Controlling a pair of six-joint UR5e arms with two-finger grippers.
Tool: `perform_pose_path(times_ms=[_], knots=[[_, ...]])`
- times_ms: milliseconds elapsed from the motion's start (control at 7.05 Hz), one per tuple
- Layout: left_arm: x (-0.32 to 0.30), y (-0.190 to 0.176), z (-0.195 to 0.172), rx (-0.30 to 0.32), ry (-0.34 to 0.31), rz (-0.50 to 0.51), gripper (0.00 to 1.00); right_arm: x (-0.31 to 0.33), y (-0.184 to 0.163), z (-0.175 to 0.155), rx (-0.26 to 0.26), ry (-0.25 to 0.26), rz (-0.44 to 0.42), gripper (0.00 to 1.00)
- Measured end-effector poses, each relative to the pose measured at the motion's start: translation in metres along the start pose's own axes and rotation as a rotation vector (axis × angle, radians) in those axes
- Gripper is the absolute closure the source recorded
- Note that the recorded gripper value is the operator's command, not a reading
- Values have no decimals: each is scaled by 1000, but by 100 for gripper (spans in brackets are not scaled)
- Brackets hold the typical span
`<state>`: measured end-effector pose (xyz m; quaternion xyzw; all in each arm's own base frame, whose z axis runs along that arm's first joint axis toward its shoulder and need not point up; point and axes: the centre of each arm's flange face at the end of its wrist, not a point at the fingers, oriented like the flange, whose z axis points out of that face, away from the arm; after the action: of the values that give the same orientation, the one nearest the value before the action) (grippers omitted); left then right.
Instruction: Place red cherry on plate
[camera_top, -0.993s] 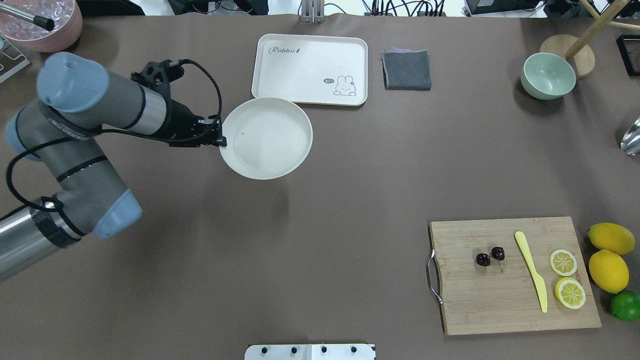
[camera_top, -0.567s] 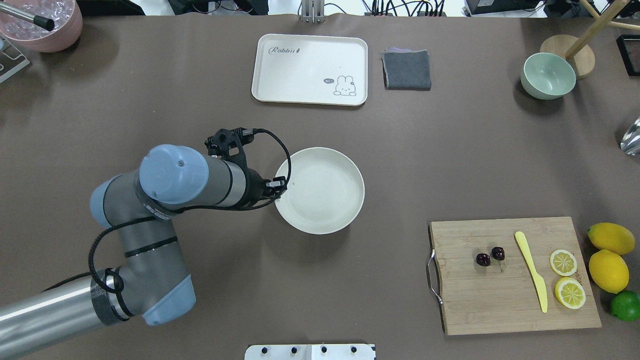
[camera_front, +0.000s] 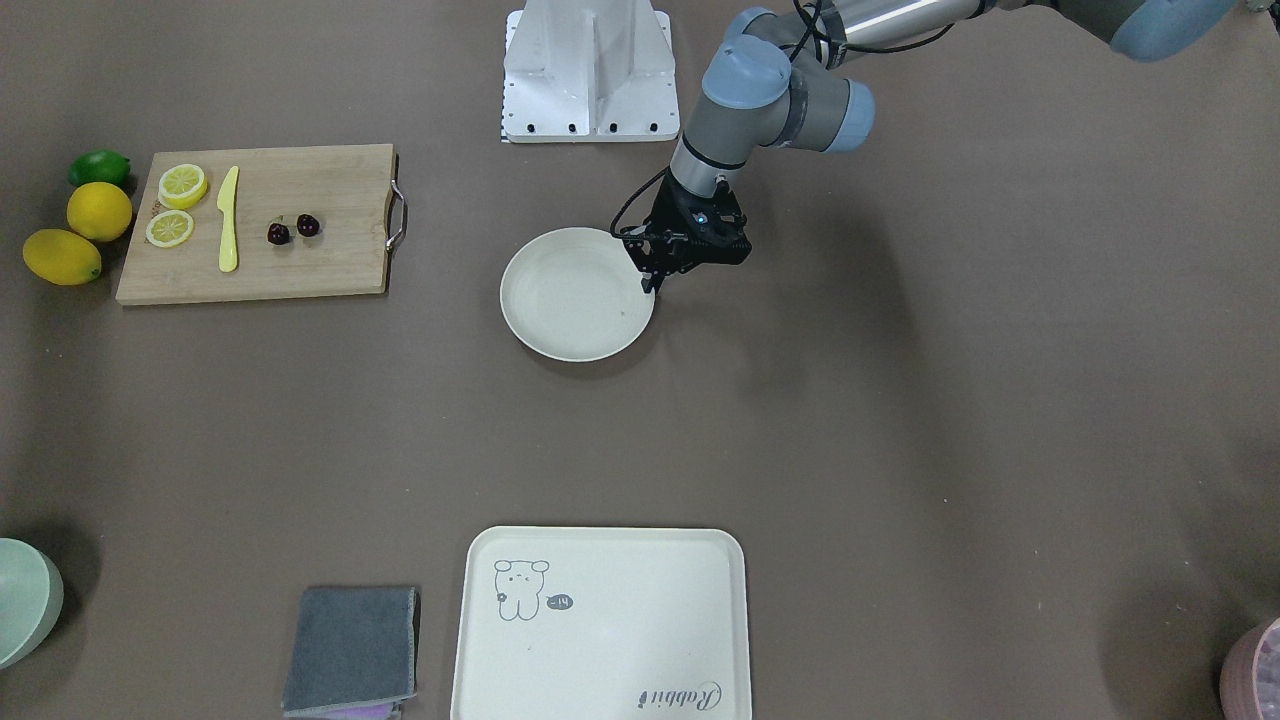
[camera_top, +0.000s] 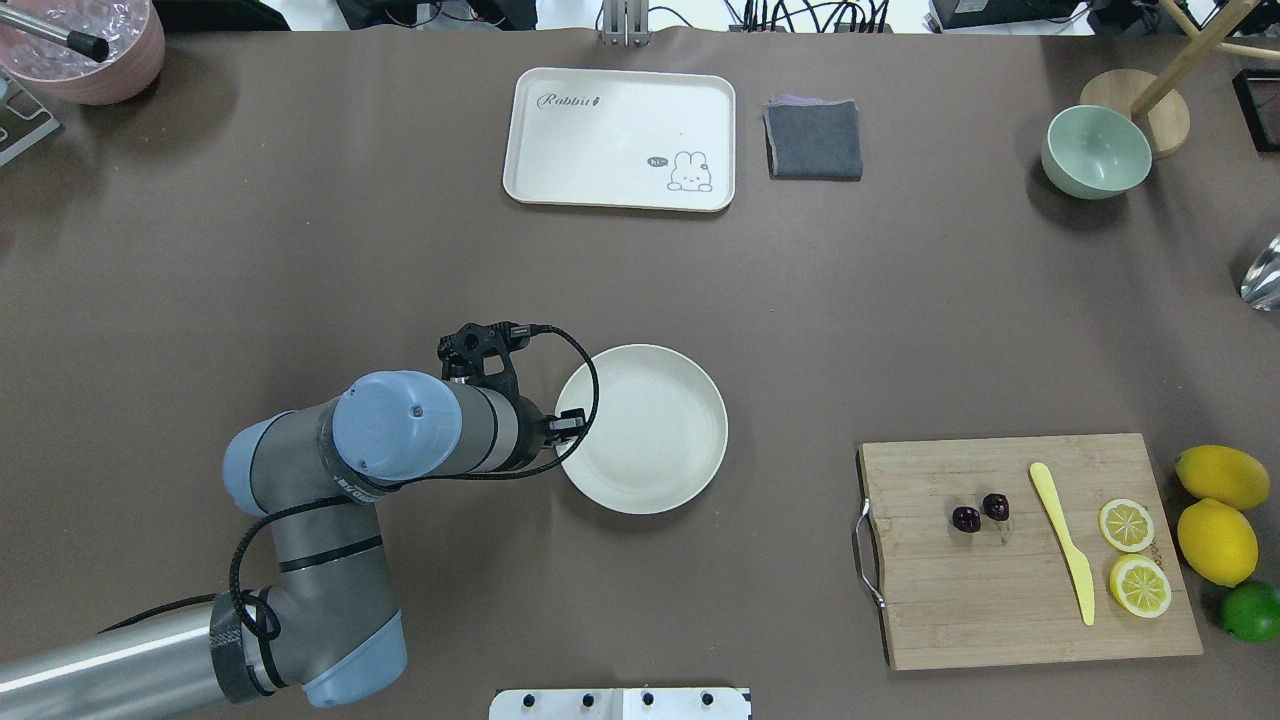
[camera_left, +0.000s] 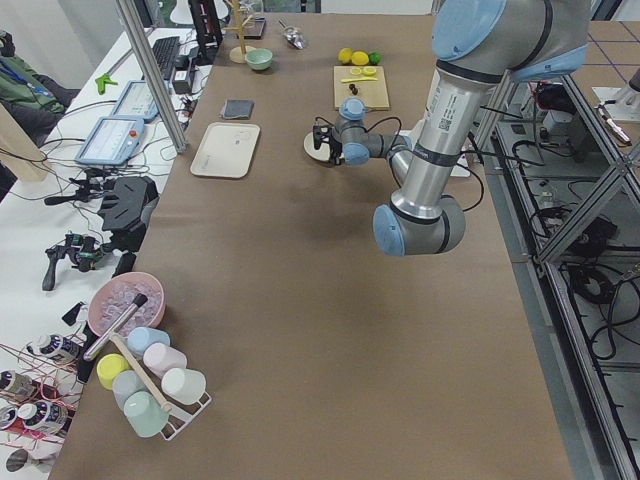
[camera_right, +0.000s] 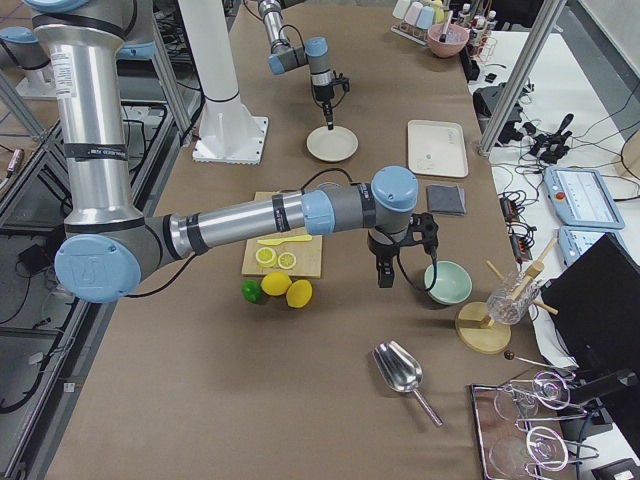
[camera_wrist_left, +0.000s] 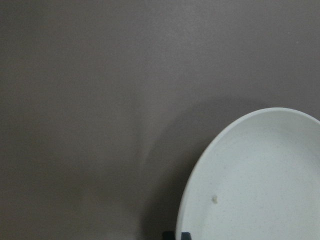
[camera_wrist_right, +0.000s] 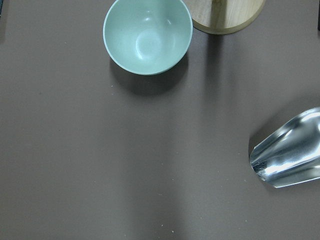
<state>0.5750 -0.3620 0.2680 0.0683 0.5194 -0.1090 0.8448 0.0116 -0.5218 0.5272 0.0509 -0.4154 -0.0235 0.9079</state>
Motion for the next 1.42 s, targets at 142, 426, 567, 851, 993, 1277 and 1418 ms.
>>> perform_pose_path(times_ms=[142, 426, 567, 851, 993, 1277, 1418], knots=[[-2, -1, 0, 0, -1, 1, 73, -5, 0, -2, 5, -1, 1, 0], [0, -4, -6, 0, 9, 0, 2, -13, 1, -4, 9, -4, -3, 0], [2, -9, -12, 8, 18, -3, 2, -26, 1, -4, 10, -8, -14, 0], [-3, -32, -41, 38, 43, 6, 2, -81, 9, -1, 2, -27, -20, 0], [-7, -45, -52, 49, 44, 32, 2, -113, 21, 1, -8, -41, -17, 0], [-13, -66, -61, 73, 14, 61, 2, -173, 58, 10, -46, -65, 34, 0], [-16, -73, -63, 81, 4, 86, 2, -195, 73, 23, -47, -69, 75, 0]])
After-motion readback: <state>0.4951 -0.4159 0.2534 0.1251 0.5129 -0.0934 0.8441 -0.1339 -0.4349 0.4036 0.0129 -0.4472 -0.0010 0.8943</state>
